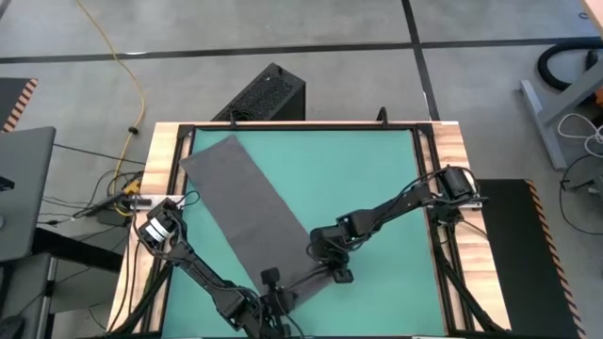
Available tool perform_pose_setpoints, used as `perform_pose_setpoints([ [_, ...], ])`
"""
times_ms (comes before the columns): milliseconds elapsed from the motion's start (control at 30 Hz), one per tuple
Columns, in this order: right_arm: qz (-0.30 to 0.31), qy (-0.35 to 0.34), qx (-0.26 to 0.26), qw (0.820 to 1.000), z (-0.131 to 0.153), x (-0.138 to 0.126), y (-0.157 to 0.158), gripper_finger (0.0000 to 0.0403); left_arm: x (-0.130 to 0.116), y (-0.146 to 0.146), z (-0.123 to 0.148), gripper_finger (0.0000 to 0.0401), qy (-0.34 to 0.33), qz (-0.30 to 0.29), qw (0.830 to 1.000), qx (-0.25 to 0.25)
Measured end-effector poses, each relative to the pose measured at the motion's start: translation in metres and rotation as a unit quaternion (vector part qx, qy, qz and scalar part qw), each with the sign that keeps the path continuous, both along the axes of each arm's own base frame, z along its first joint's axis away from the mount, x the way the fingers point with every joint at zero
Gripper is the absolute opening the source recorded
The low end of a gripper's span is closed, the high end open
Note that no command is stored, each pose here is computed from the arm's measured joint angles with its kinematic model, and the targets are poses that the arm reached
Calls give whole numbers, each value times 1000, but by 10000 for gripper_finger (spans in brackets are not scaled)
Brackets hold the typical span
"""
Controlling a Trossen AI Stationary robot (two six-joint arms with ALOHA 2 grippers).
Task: Roll towel
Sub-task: Roll the gray towel
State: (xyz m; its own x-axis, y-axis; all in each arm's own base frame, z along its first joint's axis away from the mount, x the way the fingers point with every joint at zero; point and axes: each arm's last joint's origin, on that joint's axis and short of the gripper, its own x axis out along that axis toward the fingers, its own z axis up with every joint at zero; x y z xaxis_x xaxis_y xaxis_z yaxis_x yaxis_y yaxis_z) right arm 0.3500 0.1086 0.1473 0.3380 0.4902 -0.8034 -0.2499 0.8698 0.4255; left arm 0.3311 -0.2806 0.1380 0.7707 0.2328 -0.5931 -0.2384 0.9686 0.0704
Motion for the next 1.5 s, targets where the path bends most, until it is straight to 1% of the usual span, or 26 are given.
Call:
perform_pose_setpoints([
  [200, 29, 13, -7, 999, 18, 5, 3, 179, -4, 2, -3, 0, 12, 17, 1000, 1],
  [400, 60, 41, -24, 997, 39, 7, 3, 178, -6, 4, -4, 0, 19, 25, 999, 11],
  [467, 74, 41, -30, 996, 48, 4, 3, 176, -7, 5, -5, 0, 21, 31, 999, 11],
  [533, 84, 19, -31, 996, 61, -1, 2, 173, -8, 5, -5, 0, 23, 35, 999, 9],
  [633, 98, -27, -34, 994, 85, -17, 0, 169, -11, 3, -5, 0, 17, 41, 999, 12],
  [733, 94, -77, -66, 990, 109, -38, -3, 166, -14, 0, -5, 0, 13, 46, 999, 12],
  [833, 92, -136, -93, 982, 119, -61, -4, 164, -16, 0, -6, 0, 12, 56, 998, 4],
  [900, 97, -176, -88, 976, 116, -76, -2, 164, -17, 0, -6, 0, 10, 60, 998, 0],
  [967, 108, -206, -77, 969, 106, -91, 2, 164, -17, 0, -6, 0, 8, 63, 998, -3],
  [1067, 122, -231, -66, 963, 86, -110, 5, 164, -17, 0, -6, 0, 6, 66, 998, -6],
  [1167, 141, -255, -63, 955, 67, -122, 9, 164, -15, 1, -6, 0, 10, 67, 998, -11],
  [1233, 169, -288, -70, 940, 56, -127, 14, 164, -15, 2, -6, 0, 11, 68, 998, -14],
  [1333, 208, -351, -96, 908, 41, -127, 24, 164, -15, 1, -6, 0, 17, 65, 998, -21],
  [1433, 223, -380, -137, 887, 27, -120, 33, 164, -15, 1, -7, 0, 30, 62, 997, -40],
  [1500, 225, -394, -161, 876, 18, -114, 37, 164, -16, 0, -7, 0, 35, 59, 997, -46],
])
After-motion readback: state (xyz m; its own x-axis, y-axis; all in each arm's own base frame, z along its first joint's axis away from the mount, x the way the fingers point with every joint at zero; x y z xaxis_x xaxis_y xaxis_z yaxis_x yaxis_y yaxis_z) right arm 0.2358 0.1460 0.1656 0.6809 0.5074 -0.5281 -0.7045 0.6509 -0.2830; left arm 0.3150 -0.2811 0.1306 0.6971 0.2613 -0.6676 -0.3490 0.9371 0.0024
